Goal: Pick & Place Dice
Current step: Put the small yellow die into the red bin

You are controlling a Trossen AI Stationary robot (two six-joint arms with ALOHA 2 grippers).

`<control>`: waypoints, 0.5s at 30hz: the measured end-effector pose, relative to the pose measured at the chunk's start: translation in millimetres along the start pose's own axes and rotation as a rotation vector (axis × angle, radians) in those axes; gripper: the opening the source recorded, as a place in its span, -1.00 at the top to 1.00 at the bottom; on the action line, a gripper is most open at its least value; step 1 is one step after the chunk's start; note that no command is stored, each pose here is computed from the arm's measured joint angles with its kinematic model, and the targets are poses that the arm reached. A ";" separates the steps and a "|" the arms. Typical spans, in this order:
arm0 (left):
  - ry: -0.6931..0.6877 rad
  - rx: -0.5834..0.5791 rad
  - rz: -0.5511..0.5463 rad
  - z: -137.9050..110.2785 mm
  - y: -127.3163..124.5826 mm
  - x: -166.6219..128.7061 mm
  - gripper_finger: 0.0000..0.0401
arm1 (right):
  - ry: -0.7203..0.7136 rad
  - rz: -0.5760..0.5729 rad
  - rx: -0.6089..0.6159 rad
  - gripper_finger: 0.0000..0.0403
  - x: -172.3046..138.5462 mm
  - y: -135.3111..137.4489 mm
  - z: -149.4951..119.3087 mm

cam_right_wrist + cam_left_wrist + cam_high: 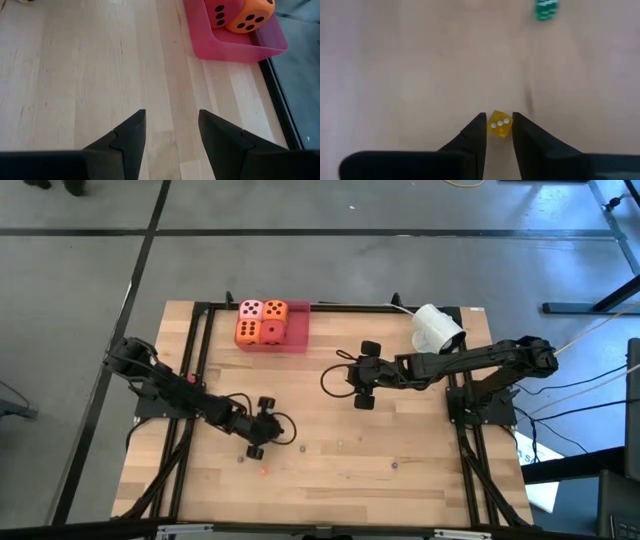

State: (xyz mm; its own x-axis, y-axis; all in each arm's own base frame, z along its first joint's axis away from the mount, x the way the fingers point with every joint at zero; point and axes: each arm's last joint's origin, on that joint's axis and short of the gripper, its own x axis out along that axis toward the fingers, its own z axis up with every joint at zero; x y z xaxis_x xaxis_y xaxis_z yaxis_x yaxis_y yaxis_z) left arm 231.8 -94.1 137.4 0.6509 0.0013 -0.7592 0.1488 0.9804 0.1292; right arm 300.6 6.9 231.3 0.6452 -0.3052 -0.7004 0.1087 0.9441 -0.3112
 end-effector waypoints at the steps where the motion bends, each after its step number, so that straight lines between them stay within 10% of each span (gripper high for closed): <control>1: -0.004 0.014 0.029 0.2 1.3 0.1 0.65 | 0.000 0.000 0.000 0.10 0.0 0.0 0.0; 15: -0.031 0.096 0.496 13.0 82.7 8.0 0.66 | 0.000 0.000 0.000 0.10 0.0 0.0 0.0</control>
State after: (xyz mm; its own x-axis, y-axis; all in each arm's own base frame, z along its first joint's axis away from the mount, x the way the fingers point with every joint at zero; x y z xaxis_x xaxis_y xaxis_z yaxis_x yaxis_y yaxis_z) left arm 259.0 -15.5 150.3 0.6824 0.4550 -0.5721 -0.1171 0.8406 0.5289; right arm 300.6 7.0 231.3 0.6453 -0.3054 -0.7002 0.1086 0.9440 -0.3116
